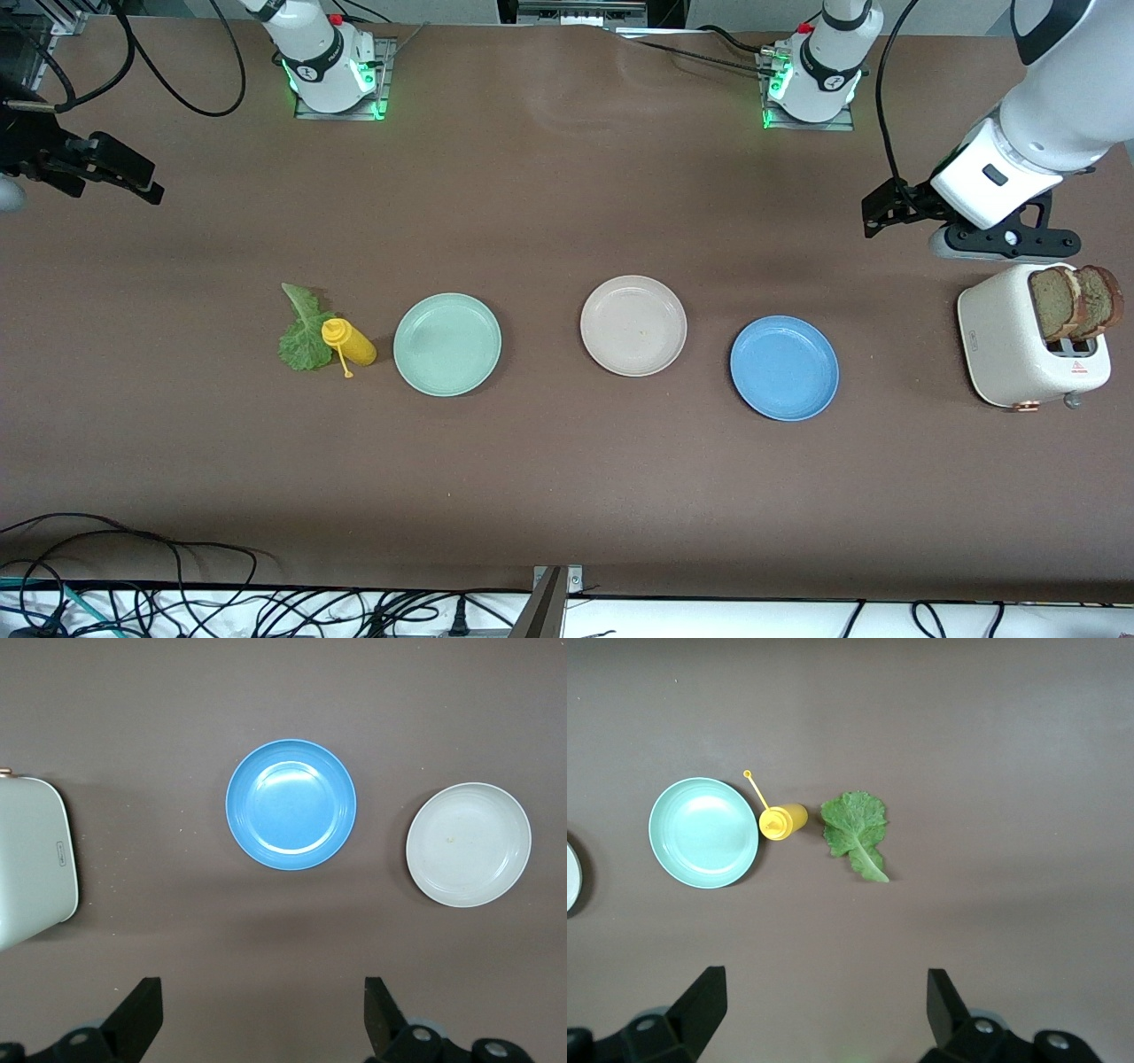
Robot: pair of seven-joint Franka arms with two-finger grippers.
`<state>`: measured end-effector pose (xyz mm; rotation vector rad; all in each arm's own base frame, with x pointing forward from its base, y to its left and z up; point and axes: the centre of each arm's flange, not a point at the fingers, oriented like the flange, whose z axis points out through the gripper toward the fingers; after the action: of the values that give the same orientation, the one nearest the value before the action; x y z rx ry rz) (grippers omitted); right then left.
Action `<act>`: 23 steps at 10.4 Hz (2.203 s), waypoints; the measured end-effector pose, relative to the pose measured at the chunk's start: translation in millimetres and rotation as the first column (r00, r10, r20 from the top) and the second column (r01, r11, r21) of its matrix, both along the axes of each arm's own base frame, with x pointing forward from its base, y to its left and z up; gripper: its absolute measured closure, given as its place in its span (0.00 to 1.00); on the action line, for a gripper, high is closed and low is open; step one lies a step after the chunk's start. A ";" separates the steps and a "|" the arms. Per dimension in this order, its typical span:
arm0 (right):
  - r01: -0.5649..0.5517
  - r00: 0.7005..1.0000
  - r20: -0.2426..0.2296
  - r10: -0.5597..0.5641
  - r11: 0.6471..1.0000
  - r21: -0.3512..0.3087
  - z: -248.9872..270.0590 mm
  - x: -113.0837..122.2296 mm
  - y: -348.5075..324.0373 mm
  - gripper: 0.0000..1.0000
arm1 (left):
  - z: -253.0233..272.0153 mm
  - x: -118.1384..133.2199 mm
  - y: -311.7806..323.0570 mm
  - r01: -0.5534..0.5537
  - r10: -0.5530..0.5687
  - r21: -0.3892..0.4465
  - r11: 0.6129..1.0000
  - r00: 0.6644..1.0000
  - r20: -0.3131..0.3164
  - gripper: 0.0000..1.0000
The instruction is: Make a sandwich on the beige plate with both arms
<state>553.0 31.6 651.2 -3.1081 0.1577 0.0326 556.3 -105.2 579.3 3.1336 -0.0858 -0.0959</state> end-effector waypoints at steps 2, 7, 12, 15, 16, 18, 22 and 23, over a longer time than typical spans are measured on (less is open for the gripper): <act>0.001 1.000 0.001 -0.001 1.000 -0.029 -0.2 0.2 -2.2 0.00 | 0.8 -0.9 -1.8 0.004 -0.004 0.002 1.000 1.000 0.001 0.00; 0.000 1.000 -0.010 0.000 0.999 -0.045 -3.1 0.5 -2.0 0.00 | 1.2 -1.5 -1.4 0.004 -0.004 0.004 1.000 1.000 -0.001 0.00; -0.011 0.999 -0.032 0.009 0.999 -0.049 -7.2 -0.7 3.6 0.00 | 1.2 -1.5 -1.3 0.003 -0.003 0.004 1.000 1.000 -0.001 0.00; -0.013 0.999 -0.049 0.010 0.999 -0.049 -13.1 0.1 4.3 0.00 | 1.2 -1.5 -1.3 0.003 -0.003 0.004 1.000 1.000 -0.002 0.00; -0.013 0.999 -0.052 0.010 0.999 -0.049 -14.7 0.6 4.3 0.00 | 1.2 -1.5 -1.3 0.003 -0.003 0.004 1.000 1.000 -0.002 0.00; -0.012 0.998 -0.054 0.010 0.999 -0.049 -15.9 1.0 4.2 0.00 | 1.1 -1.6 -1.1 0.002 -0.002 0.004 1.000 1.000 -0.002 0.00; -0.013 0.998 -0.068 0.009 0.999 -0.049 -22.4 2.1 4.2 0.00 | 0.9 -1.7 -0.4 0.001 -0.001 0.004 1.000 1.000 -0.004 0.00; -0.013 0.997 -0.074 0.009 0.999 -0.049 -25.6 3.2 4.1 0.00 | 0.9 -1.6 -0.2 0.001 -0.001 0.004 1.000 1.000 -0.004 0.00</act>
<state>556.2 35.8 625.6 -3.1592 0.1449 0.1464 554.6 -105.4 580.2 3.1376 -0.0870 -0.1031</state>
